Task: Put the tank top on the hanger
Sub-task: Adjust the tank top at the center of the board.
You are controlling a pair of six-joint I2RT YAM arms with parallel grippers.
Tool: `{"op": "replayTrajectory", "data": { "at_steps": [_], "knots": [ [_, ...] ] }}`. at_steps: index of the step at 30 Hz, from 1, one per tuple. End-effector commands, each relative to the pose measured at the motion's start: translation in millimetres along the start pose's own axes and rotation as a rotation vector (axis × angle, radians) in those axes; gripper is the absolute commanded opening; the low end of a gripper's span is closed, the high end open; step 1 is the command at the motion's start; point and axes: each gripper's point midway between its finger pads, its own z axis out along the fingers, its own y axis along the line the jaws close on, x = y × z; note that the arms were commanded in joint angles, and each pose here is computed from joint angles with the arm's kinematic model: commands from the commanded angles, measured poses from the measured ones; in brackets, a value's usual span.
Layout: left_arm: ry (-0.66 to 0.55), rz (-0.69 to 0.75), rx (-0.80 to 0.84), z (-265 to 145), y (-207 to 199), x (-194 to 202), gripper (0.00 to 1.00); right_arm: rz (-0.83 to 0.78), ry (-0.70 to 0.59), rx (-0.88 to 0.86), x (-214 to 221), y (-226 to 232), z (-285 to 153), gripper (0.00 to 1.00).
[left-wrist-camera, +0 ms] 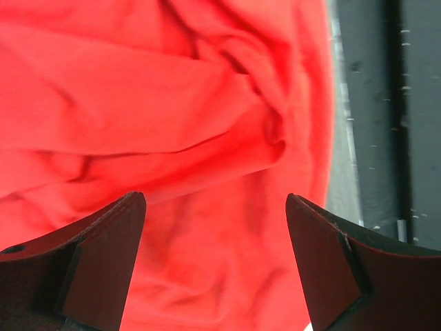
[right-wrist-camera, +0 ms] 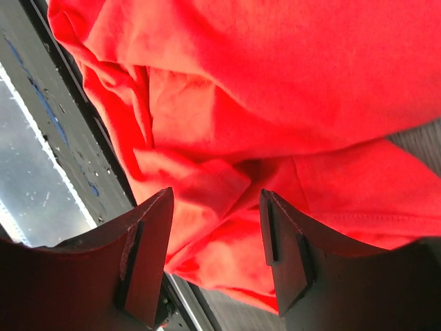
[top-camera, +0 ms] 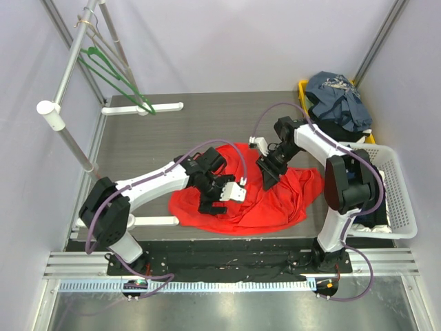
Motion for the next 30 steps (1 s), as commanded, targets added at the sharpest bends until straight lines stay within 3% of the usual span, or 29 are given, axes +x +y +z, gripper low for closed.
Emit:
{"op": "replayTrajectory", "data": {
  "at_steps": [1, 4, 9, 15, 21, 25, 30],
  "knots": [
    [-0.034, 0.042, 0.107, 3, -27, -10, 0.88, -0.011, -0.071, -0.033, -15, 6, 0, 0.61],
    [-0.019, 0.054, 0.133, 10, -34, -9, 0.87, 0.005, -0.068, -0.030, -11, 3, 6, 0.59],
    [0.017, 0.064, 0.177, 25, -46, -4, 0.80, 0.018, -0.054, -0.026, -8, 0, 9, 0.35],
    [0.035, 0.068, 0.198, 35, -52, -2, 0.60, 0.009, -0.042, 0.006, -4, -2, 6, 0.12],
    [0.046, 0.055, 0.187, 42, -48, -3, 0.43, 0.007, -0.042, 0.020, -4, -2, 3, 0.06],
    [0.050, 0.040, 0.177, 46, -44, -2, 0.14, 0.008, -0.044, 0.023, -3, -1, 3, 0.02],
    [0.054, 0.032, 0.172, 51, -41, -1, 0.08, 0.002, -0.043, 0.033, -2, -1, 1, 0.01]
  ]
}}
